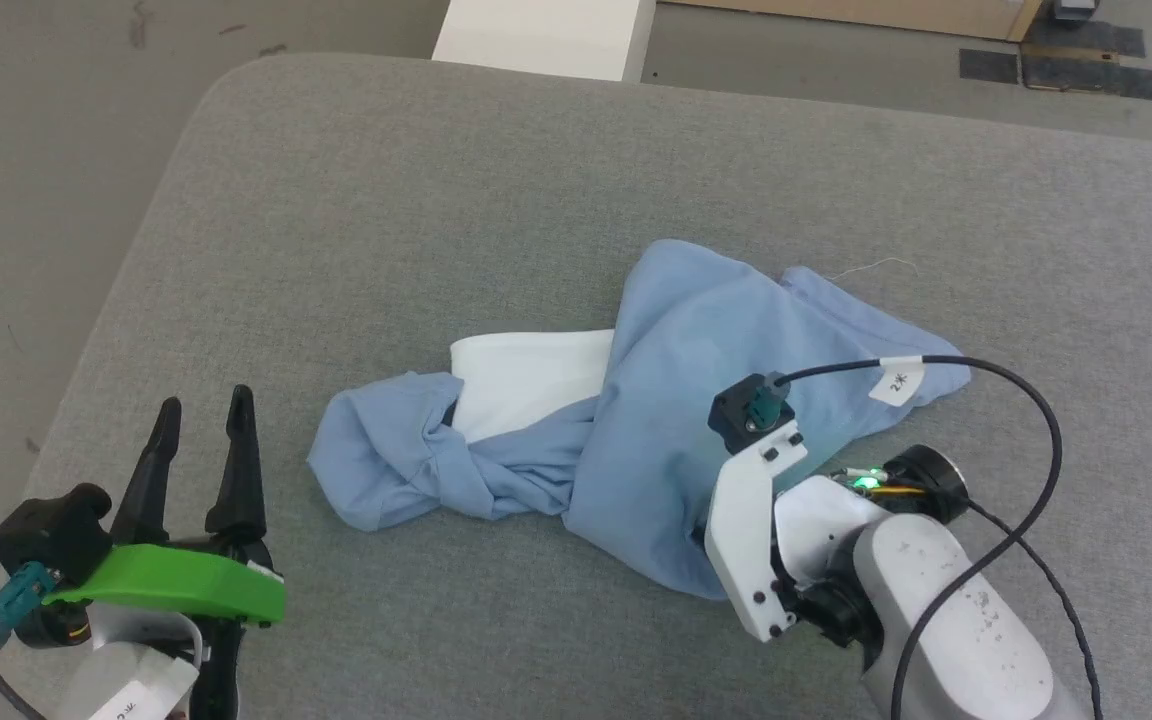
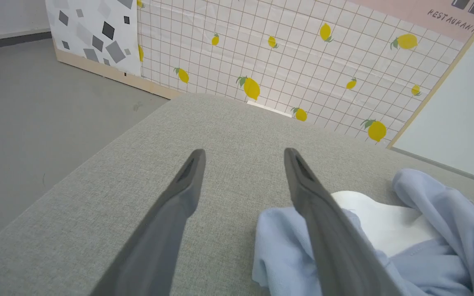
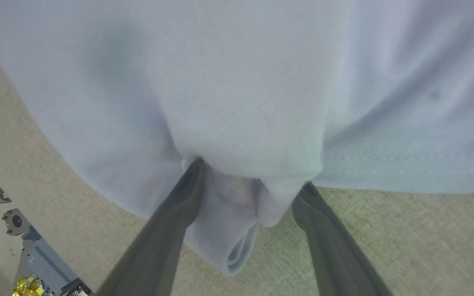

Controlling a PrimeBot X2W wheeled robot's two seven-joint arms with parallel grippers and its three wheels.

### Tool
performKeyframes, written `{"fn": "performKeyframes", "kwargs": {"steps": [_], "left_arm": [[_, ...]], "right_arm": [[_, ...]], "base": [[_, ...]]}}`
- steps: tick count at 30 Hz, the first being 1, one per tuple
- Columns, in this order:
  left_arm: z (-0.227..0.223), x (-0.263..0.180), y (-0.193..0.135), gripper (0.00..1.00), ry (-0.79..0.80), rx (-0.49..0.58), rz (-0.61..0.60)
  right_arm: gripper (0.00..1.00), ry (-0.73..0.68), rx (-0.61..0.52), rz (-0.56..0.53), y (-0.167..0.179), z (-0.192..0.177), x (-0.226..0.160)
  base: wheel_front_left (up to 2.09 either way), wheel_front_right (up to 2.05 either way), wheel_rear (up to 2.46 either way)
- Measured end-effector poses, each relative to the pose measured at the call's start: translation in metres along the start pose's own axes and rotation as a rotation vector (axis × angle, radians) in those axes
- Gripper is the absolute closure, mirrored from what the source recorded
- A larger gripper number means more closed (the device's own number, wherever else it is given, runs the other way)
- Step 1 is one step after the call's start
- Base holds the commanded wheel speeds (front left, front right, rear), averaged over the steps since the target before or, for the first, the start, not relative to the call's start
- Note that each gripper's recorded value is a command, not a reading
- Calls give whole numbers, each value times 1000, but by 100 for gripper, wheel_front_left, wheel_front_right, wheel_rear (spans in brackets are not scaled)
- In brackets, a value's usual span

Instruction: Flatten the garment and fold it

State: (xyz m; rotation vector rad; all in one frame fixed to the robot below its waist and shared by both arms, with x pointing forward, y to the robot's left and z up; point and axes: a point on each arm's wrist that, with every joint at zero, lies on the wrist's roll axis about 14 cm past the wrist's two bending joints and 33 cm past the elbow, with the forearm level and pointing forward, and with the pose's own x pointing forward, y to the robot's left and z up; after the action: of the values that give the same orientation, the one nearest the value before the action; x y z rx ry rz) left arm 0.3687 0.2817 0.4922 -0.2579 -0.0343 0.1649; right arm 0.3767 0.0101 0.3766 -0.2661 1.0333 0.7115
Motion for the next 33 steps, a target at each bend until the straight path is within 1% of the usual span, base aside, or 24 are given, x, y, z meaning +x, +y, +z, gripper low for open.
{"fn": "performKeyframes", "kwargs": {"steps": [1, 2, 4, 8, 11, 13, 15, 17, 19, 22, 25, 27, 28, 29, 31, 32, 33], "left_arm": [[0, 0, 1, 0, 1, 1, 1], [-1, -1, 2, 0, 2, 3, 4], [0, -2, 4, 0, 2, 7, 7], [4, -2, 1, 0, -12, 7, 1], [10, -1, -5, 0, -32, 3, -19], [13, 0, -10, 0, -42, 1, -33], [13, 0, -15, 0, -45, -6, -49], [12, 0, -22, 0, -43, -12, -66], [11, 2, -28, 0, -44, -17, -85], [12, 5, -39, 0, -48, -26, -114], [13, 7, -47, 0, -51, -32, -134], [12, 7, -51, 0, -48, -34, -146], [12, 8, -54, 0, -46, -36, -153], [12, 7, -55, 0, -44, -36, -156], [10, 7, -56, 0, -38, -37, -161], [9, 6, -56, 0, -32, -37, -161], [8, 6, -57, 0, -29, -38, -162]], "right_arm": [[92, 2, 1, 3, 0, 1, 0], [100, -11, 4, 3, -1, 4, 0], [100, -31, 17, 6, -2, 7, -2], [100, -151, 52, -11, -10, 29, -18], [100, -321, 81, -63, -26, 59, -50], [100, -403, 107, -109, -39, 67, -71], [100, -454, 147, -157, -52, 62, -90], [100, -484, 208, -220, -70, 46, -109], [100, -472, 277, -276, -85, 20, -121], [100, -360, 394, -330, -97, -41, -122], [100, -219, 518, -323, -90, -106, -114], [100, -123, 600, -291, -78, -146, -107], [100, -54, 655, -268, -68, -173, -101], [100, -42, 674, -259, -65, -179, -100], [100, -63, 696, -258, -67, -180, -100], [66, -91, 708, -254, -68, -178, -100], [0, -121, 717, -256, -70, -175, -100]], "base": [[0, 0, 0], [0, 0, 0], [0, 0, 0], [0, 0, 0], [0, 0, 0], [0, 0, 0], [0, 0, 0], [0, 0, 0], [0, 0, 0], [0, 0, 0], [0, 0, 0], [0, 0, 0], [0, 0, 0], [0, 0, 0], [0, 0, 0], [0, 0, 0], [0, 0, 0]]}}
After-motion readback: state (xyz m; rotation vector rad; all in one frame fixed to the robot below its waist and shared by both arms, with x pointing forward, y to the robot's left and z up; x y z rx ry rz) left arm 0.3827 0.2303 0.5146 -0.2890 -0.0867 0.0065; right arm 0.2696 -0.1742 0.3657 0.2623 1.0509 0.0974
